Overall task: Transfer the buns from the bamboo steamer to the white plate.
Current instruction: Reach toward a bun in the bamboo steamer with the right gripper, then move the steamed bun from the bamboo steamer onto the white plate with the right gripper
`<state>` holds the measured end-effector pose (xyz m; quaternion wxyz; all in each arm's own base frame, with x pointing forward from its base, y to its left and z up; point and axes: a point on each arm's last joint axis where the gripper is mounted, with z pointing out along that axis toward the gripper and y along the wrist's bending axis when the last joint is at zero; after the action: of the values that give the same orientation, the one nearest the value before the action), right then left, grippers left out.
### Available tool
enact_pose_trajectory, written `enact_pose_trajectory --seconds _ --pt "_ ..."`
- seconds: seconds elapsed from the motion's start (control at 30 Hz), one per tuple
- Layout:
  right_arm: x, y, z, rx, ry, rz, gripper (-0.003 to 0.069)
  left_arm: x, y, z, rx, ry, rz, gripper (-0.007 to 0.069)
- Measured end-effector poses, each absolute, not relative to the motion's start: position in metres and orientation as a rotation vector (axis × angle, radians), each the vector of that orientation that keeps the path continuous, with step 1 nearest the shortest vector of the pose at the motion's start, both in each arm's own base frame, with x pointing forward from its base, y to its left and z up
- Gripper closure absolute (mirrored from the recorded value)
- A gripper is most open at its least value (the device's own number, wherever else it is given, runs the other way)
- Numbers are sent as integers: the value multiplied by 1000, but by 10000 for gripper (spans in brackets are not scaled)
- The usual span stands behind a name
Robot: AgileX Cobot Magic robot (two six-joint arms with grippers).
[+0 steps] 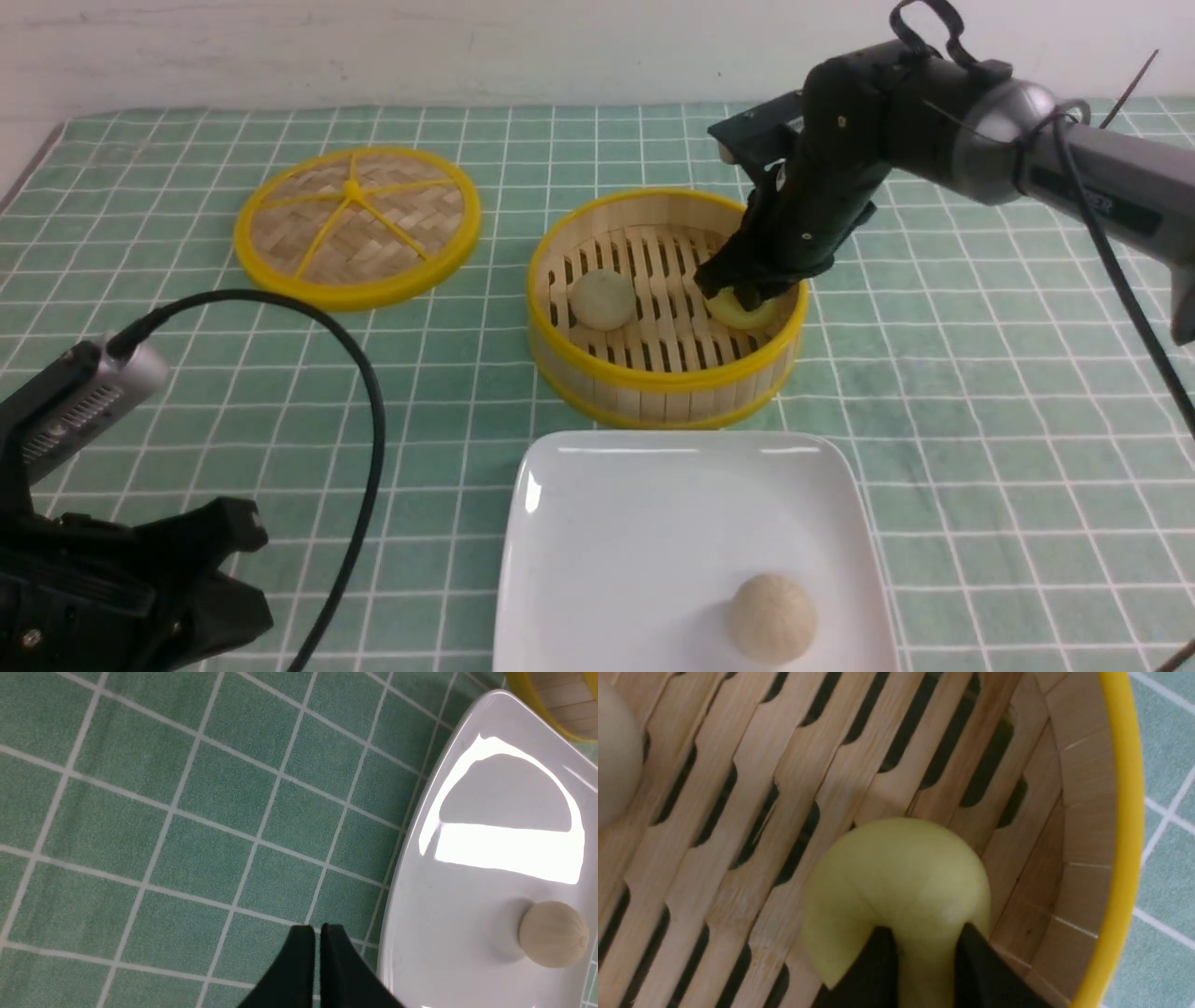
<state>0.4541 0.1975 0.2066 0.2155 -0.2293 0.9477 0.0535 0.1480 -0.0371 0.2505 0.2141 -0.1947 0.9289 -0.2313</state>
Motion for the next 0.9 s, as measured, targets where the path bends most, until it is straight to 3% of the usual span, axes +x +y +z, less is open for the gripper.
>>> enact_pose_trajectory --seconds 0.03,0.07,0.27,0.37,0.47,0.63,0.8,0.87,0.9 --pt "451 197 211 -643 2640 156 624 148 -37 251 -540 2577 -642 573" --pt "446 196 218 -648 2654 169 643 148 -37 251 -540 2577 -642 571" --pt "409 187 283 -691 2715 251 647 148 -37 251 -541 2573 -641 567" --pt "371 180 338 -667 2646 397 647 149 -37 251 -542 2564 -641 563" --pt "339 181 349 -692 2651 528 647 149 -37 251 -544 2558 -642 560" --pt "295 197 307 -836 2756 620 643 150 -37 252 -545 2546 -641 557" --pt "293 208 247 -773 2688 559 618 151 -36 252 -547 2533 -639 552" --pt "295 208 236 -753 2676 543 606 151 -36 252 -547 2532 -639 551" --pt "298 206 221 -723 2659 511 568 152 -36 252 -547 2531 -639 550"
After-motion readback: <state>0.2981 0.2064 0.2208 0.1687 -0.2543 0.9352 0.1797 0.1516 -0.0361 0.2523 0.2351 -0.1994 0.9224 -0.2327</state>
